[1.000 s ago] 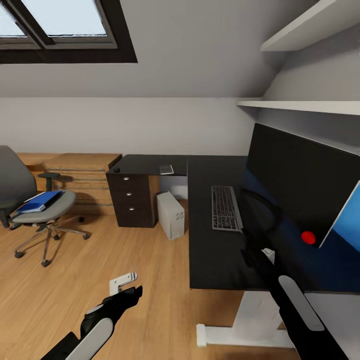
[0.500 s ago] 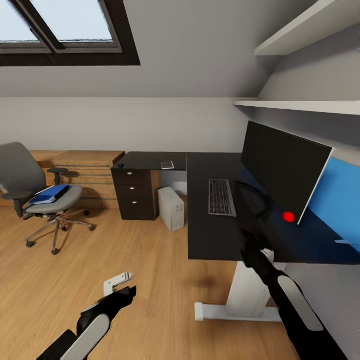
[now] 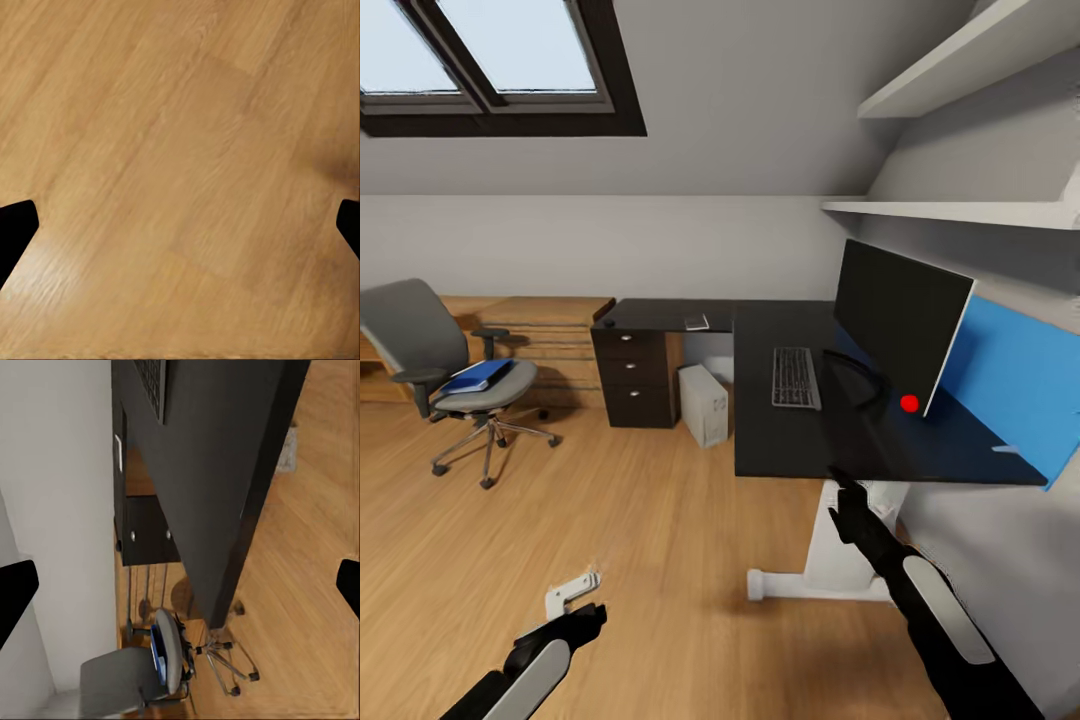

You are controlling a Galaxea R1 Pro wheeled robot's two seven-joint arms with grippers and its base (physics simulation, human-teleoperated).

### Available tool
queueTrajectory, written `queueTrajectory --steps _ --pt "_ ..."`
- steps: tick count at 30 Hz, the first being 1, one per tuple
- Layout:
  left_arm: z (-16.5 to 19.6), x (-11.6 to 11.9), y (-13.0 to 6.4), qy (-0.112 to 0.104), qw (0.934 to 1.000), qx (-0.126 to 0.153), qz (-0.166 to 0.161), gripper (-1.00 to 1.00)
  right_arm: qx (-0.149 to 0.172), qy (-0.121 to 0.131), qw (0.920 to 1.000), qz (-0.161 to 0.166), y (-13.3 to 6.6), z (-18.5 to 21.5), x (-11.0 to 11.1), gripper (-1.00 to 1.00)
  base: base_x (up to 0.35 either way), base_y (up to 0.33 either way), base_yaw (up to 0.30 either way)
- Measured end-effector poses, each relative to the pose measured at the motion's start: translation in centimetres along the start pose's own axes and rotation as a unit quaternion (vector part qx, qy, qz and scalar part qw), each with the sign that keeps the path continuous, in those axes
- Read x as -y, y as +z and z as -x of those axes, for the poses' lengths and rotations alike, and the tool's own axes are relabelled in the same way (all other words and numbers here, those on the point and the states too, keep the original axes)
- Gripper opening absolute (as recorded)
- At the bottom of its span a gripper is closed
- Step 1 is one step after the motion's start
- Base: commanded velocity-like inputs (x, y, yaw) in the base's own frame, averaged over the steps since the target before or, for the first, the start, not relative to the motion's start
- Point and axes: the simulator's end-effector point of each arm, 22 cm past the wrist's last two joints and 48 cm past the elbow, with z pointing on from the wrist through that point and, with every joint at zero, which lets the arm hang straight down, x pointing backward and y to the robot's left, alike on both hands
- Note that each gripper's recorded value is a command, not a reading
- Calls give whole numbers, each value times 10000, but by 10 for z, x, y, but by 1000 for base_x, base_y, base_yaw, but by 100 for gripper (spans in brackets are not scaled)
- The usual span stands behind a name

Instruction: In the bedroom, organize the workspace by keeping the computer under the desk, ensuring the monitor is on the desk, placing the keyboard on the desk next to the monitor, placing the mouse on the desk next to the keyboard, moving the folder from the swivel chair onto the desk next to the mouse, stacking the notebook on top of the folder with the pen on top of the notebook, and positioning the swivel chair next to the desk.

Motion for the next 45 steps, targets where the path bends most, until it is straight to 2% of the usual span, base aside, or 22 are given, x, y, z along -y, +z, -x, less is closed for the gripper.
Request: queueTrajectory --steps 4,8,12,14,15,16,18,20,21,22,23,24,25,27,31,32,34,37,38,39,40,45 --pt "-26 -18 13 101 9992 -251 286 100 -349 -193 9992 -84 1 -35 7 100 -180 0 0" --pt "-58 -32 23 286 9968 -526 527 100 -679 -489 9957 -398 1 -69 38 100 -52 0 0" --pt "-85 -57 32 400 9937 -633 835 100 -839 -1041 9874 -844 -3 -82 80 100 -14 0 0" --pt "-93 -59 34 435 9942 -558 804 100 -863 -1374 9807 -1091 -7 -80 101 100 -5 0 0" --pt "-96 -58 35 455 9950 -491 738 100 -885 -1607 9750 -1254 -10 -79 116 100 -3 0 0" --pt "-97 -57 35 466 9954 -452 706 100 -901 -1734 9715 -1339 -12 -78 123 100 -2 0 0" --pt "-99 -59 35 487 9961 -322 661 100 -989 -2218 9561 -1638 -21 -77 151 100 -1 0 0" --pt "-99 -63 34 502 9960 -288 680 100 -1053 -2463 9467 -1789 -28 -77 164 100 0 0 0" --pt "-101 -67 34 529 9956 -284 718 100 -1126 -2698 9363 -1944 -36 -77 180 100 0 0 0" --pt "-102 -70 33 549 9953 -289 744 100 -1164 -2818 9305 -2031 -41 -77 188 100 0 0 0" --pt "-106 -76 33 596 9944 -318 809 100 -1226 -3029 9191 -2201 -51 -76 205 100 0 0 0" --pt "-109 -79 32 628 9939 -342 844 100 -1245 -3134 9131 -2292 -56 -74 213 100 0 0 0" --pt "-117 -84 32 694 9927 -413 900 100 -1252 -3310 9025 -2454 -64 -70 229 100 0 0 0" --pt "-135 -88 31 785 9909 -570 937 100 -1192 -3504 8906 -2642 -75 -66 247 100 0 0 0" --pt "-165 -93 29 883 9898 -738 841 100 -1006 -3735 8734 -2958 -95 -57 275 100 0 0 0" --pt "-167 -93 29 886 9901 -726 808 100 -981 -3773 8704 -3006 -99 -55 278 100 0 0 0" --pt "-171 -95 28 858 9916 -656 714 100 -978 -4020 8563 -3091 -110 -50 289 100 0 0 0" --pt "-170 -95 24 849 9919 -637 694 100 -1061 -4256 8451 -3057 -114 -52 287 100 0 0 0" --pt "-170 -95 23 844 9921 -631 687 100 -1129 -4422 8368 -3024 -115 -54 287 100 0 0 0" --pt "-169 -95 22 845 9921 -629 685 100 -1168 -4510 8321 -3009 -117 -54 286 100 0 0 0" --pt "-169 -96 20 846 9921 -628 685 100 -1241 -4670 8229 -2988 -119 -55 287 100 0 0 0" --pt "-165 -96 14 846 9921 -623 683 100 -1408 -5023 8017 -2917 -124 -60 283 100 0 0 0"
